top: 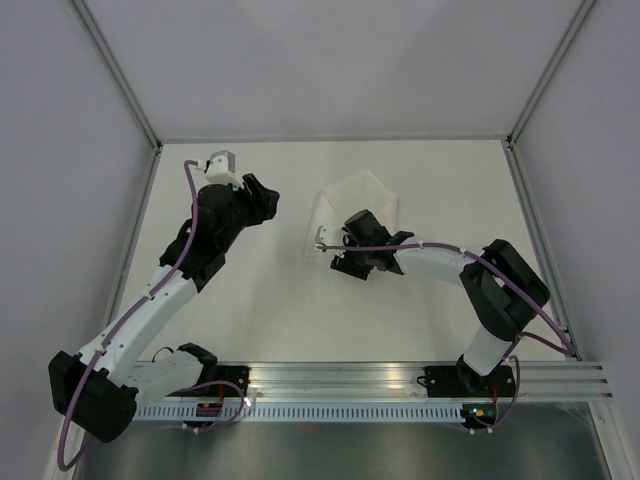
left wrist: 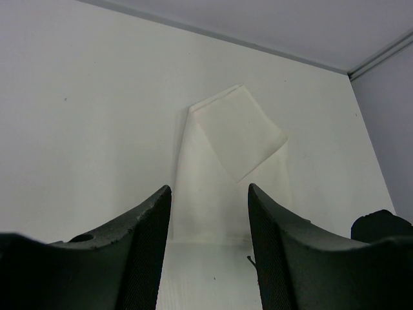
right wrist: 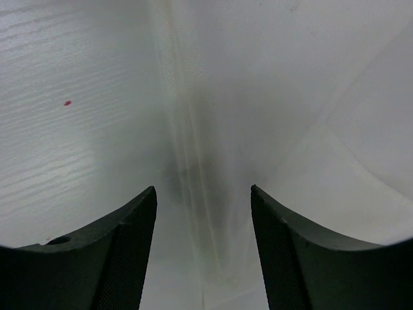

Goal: Fold the napkin, place the utensils inside, and roll it up
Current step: Roll the napkin at the center of the board.

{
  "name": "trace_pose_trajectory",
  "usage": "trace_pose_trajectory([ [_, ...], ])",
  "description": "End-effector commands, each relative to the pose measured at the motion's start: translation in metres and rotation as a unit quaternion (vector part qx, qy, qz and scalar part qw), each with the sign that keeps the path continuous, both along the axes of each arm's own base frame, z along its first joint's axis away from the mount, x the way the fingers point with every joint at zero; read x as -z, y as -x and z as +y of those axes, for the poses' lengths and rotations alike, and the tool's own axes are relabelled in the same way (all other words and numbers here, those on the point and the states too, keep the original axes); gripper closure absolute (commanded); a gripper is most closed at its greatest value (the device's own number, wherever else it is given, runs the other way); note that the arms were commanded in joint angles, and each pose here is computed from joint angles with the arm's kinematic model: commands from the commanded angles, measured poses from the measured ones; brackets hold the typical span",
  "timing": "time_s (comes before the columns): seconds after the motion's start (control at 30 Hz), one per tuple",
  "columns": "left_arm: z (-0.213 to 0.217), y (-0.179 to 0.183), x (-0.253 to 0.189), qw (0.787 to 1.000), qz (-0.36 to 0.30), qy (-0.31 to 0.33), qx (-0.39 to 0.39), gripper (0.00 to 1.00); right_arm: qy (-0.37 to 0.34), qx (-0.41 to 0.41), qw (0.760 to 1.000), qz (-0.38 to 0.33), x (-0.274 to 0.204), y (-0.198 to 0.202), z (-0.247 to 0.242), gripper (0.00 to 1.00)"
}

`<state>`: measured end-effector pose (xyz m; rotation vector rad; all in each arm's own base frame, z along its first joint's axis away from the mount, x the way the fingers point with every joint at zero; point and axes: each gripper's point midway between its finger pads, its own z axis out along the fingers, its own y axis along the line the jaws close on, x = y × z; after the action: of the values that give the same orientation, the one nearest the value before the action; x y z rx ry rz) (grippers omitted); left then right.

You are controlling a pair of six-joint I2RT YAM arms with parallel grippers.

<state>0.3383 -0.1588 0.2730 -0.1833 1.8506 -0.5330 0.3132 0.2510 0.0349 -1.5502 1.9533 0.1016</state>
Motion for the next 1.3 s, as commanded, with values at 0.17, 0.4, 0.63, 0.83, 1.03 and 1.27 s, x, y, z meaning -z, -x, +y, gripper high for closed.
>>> trace_pose_trajectory([
  [0.17, -0.002, 0.002, 0.002, 1.000, 0.002, -0.024, 0.019, 0.43, 0.020, 0.009, 1.000, -0.020, 0.004, -0.006, 0.000, 0.36],
  [0.4, -0.006, 0.001, 0.007, 0.999, 0.009, -0.023, 0.025, 0.43, 0.031, 0.004, 0.999, -0.015, 0.020, 0.001, -0.008, 0.40],
  [0.63, -0.004, 0.003, 0.014, 0.999, 0.016, -0.030, 0.026, 0.44, 0.033, 0.000, 0.999, -0.007, 0.028, 0.007, -0.011, 0.43],
  [0.83, 0.000, 0.005, 0.028, 0.998, 0.026, -0.046, 0.025, 0.44, 0.038, -0.002, 0.999, 0.001, 0.039, 0.011, -0.014, 0.48],
  [1.03, 0.005, 0.006, 0.048, 0.998, 0.036, -0.058, 0.014, 0.44, 0.046, -0.003, 0.999, 0.009, 0.049, 0.014, -0.016, 0.50],
  [1.27, 0.009, 0.006, 0.062, 0.998, 0.031, -0.056, 0.002, 0.44, 0.051, -0.007, 0.999, 0.014, 0.056, 0.019, -0.020, 0.57],
])
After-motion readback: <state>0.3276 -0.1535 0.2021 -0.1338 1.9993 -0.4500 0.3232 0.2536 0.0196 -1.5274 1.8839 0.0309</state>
